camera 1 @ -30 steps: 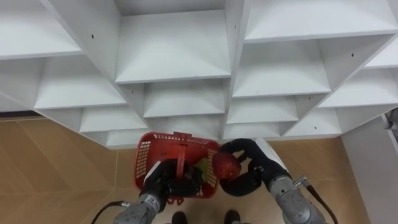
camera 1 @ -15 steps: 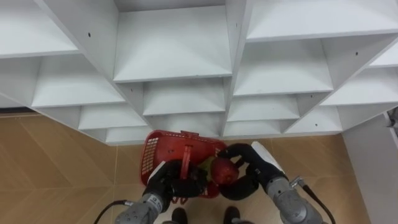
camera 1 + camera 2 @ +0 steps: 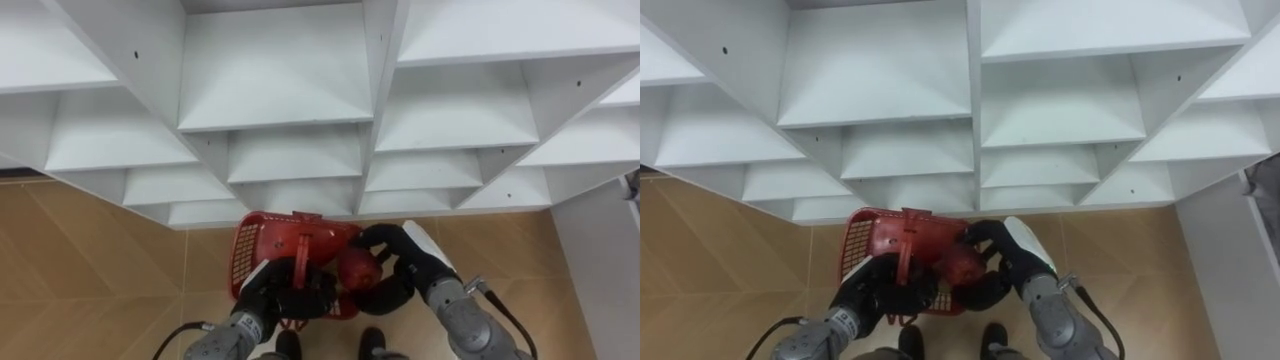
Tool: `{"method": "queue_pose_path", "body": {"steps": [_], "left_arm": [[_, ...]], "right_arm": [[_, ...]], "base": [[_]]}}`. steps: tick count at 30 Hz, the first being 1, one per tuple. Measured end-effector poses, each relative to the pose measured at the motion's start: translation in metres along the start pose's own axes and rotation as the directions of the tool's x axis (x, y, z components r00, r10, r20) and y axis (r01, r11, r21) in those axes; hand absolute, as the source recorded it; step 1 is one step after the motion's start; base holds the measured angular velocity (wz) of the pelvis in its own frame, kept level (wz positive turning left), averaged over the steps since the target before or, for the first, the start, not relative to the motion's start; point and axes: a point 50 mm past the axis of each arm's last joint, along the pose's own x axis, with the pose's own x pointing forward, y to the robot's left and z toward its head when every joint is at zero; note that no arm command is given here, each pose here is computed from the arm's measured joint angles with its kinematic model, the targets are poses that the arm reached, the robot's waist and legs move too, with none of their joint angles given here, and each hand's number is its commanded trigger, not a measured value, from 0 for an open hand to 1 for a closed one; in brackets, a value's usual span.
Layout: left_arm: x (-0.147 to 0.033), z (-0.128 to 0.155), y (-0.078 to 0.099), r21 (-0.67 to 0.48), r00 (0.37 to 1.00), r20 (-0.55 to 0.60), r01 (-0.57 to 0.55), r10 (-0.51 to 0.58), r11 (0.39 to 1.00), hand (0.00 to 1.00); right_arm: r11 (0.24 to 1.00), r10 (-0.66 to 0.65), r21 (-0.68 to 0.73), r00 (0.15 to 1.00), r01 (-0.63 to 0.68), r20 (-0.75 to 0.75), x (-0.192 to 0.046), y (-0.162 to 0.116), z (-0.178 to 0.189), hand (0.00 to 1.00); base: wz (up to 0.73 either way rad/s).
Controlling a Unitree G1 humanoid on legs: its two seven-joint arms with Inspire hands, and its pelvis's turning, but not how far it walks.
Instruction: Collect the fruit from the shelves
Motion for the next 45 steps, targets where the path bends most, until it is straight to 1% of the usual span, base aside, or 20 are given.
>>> {"method": "queue_pose_path", "body": {"steps": [11, 12, 13, 14, 24, 32, 45], "left_arm": [[0.000, 0.000, 0.001, 0.002, 1.000, -0.002, 0.005, -0.005, 1.000, 1.00], [0.000, 0.000, 0.001, 0.002, 1.000, -0.002, 0.005, -0.005, 1.000, 1.00], [0.000, 0.000, 0.000, 0.002, 1.000, -0.002, 0.005, -0.005, 1.000, 1.00], [0.000, 0.000, 0.000, 0.002, 1.000, -0.002, 0.006, -0.006, 1.000, 1.00], [0.001, 0.000, -0.003, 0.005, 1.000, -0.003, 0.021, -0.021, 1.000, 1.00], [0.002, 0.000, -0.010, 0.019, 0.998, -0.010, 0.067, -0.067, 0.998, 1.00], [0.003, -0.001, -0.015, 0.019, 0.995, -0.012, 0.100, -0.099, 0.995, 1.00]], "right_arm": [[1.000, 0.009, 0.003, 1.000, -0.009, -0.011, 0.002, 0.002, -0.001, 1.00], [1.000, 0.010, 0.003, 1.000, -0.010, -0.012, 0.002, 0.002, -0.001, 0.90], [1.000, 0.010, 0.003, 1.000, -0.010, -0.012, 0.002, 0.002, -0.001, 0.58], [1.000, 0.010, 0.003, 1.000, -0.010, -0.012, 0.002, 0.002, -0.001, 0.00], [1.000, 0.021, -0.002, 1.000, -0.021, -0.014, 0.002, 0.004, -0.002, 0.00], [0.999, 0.054, -0.003, 0.999, -0.054, 0.002, 0.004, 0.010, 0.003, 0.00], [0.997, 0.074, -0.008, 0.997, -0.074, 0.018, 0.007, 0.009, 0.008, 0.00]], "base": [[0.00], [0.00], [0.00], [0.00], [0.00], [0.00], [0.00]]}}
